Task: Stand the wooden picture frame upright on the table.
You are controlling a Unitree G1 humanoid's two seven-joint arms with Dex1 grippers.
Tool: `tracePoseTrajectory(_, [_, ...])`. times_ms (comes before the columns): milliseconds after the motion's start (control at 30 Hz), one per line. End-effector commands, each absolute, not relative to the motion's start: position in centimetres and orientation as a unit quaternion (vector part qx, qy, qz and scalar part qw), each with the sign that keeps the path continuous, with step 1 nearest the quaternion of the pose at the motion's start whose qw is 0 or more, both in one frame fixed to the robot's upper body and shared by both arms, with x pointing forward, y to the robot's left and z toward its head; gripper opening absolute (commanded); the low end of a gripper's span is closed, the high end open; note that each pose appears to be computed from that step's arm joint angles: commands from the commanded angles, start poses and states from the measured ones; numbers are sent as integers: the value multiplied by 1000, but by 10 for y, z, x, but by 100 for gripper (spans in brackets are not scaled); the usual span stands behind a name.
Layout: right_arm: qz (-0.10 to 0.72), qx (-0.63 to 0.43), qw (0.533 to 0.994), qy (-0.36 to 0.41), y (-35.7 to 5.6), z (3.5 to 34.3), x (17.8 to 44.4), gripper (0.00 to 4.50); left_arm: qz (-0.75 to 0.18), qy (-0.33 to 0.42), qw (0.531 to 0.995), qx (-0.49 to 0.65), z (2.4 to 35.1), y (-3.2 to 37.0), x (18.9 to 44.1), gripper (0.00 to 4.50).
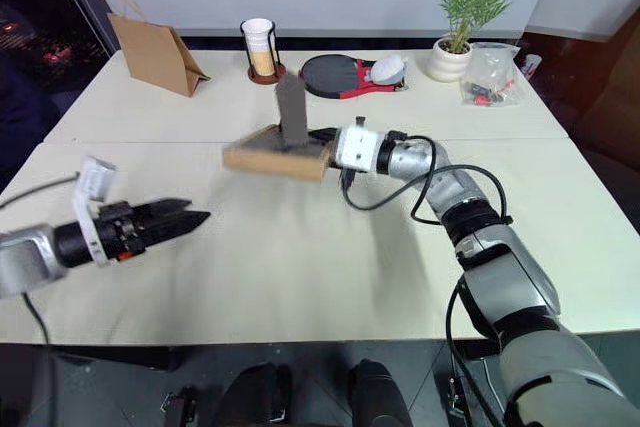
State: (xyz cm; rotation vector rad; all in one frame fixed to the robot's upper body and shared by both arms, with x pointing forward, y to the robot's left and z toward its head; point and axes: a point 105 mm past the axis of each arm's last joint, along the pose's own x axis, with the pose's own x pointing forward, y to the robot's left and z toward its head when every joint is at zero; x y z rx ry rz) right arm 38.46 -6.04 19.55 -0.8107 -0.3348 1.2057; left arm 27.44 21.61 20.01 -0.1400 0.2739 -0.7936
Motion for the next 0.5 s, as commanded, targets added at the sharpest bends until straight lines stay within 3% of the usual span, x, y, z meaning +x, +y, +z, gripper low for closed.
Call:
tracePoseTrajectory(33, [680,-187,708,-43,-56,202,361,112,-395,95,913,-38,214,218,282,444])
tracePoseTrajectory(133, [731,-106,672,55,-57,187,354,112,-397,92,913,-29,211,214,286,444])
tracePoseTrajectory(500, [716,-48,678,160,-35,125,366,112,-409,86,908,-32,205,196,283,444])
